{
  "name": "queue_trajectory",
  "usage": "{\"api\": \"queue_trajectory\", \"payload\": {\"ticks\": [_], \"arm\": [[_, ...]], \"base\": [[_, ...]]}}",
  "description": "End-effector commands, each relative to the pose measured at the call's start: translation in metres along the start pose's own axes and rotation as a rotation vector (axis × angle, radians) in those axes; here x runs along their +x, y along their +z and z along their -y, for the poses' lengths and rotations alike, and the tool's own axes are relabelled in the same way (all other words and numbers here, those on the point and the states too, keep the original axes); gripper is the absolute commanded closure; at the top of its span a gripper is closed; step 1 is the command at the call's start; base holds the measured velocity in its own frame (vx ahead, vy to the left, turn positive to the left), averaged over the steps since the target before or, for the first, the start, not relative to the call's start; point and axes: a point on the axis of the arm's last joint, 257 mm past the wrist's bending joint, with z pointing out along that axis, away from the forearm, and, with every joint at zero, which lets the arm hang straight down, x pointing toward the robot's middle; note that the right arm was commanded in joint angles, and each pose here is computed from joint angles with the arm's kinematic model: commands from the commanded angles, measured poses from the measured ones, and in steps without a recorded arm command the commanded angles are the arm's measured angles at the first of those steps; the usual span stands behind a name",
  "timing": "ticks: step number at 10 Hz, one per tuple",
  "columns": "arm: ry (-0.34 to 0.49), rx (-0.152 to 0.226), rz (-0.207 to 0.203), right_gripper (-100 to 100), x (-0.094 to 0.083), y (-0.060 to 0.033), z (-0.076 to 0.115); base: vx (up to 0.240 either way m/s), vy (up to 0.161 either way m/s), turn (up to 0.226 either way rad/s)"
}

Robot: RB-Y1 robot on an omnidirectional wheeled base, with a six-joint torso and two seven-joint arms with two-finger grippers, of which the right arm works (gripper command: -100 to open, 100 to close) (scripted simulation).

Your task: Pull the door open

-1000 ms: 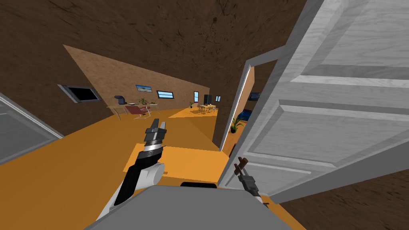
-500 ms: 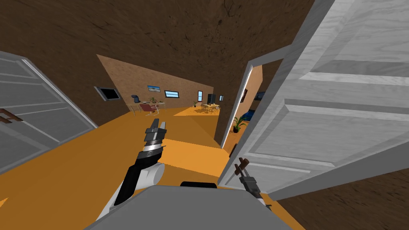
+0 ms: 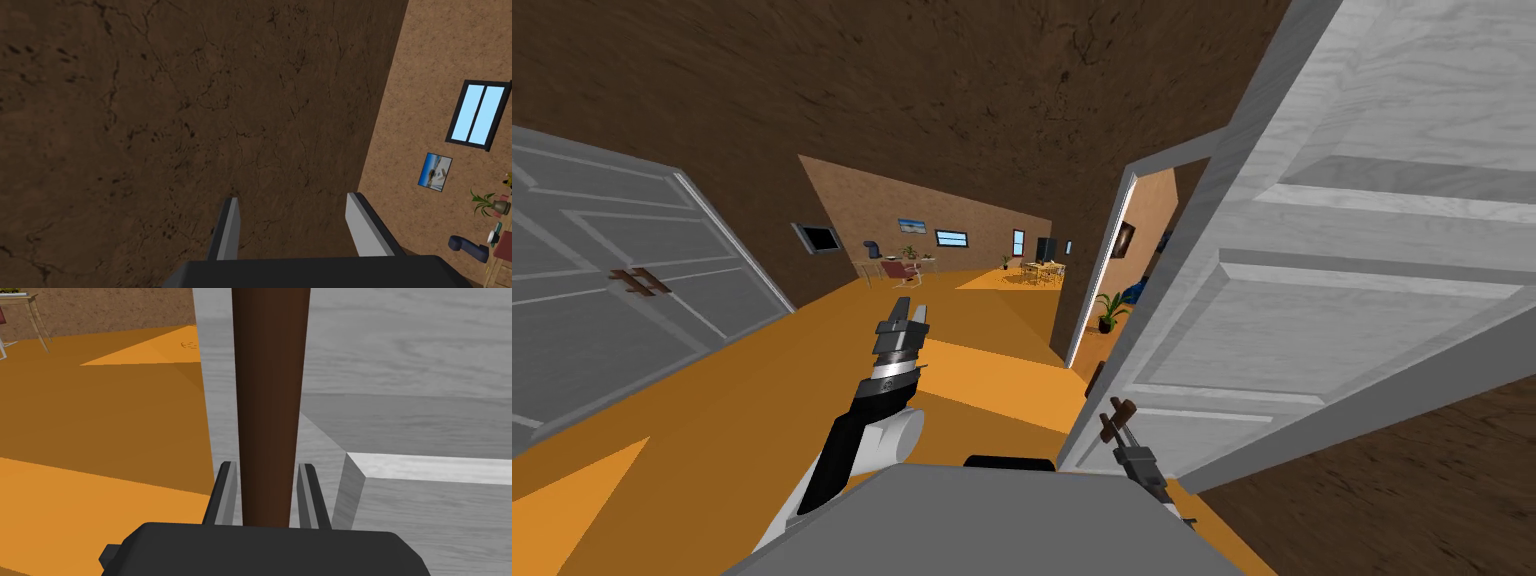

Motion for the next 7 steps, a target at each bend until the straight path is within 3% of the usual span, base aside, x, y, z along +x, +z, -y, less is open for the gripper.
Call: {"api": "queue_trajectory", "payload": {"ticks": [1, 7], "arm": [[0.000, 0.006, 0.000, 100, 0.0000, -0.0008, -0.0002], [0.000, 0.034, -0.001, 100, 0.0003, -0.0041, -0.0012]], "base": [[-0.125, -0.035, 0.123], [-0.200, -0.053, 0.145]]}}
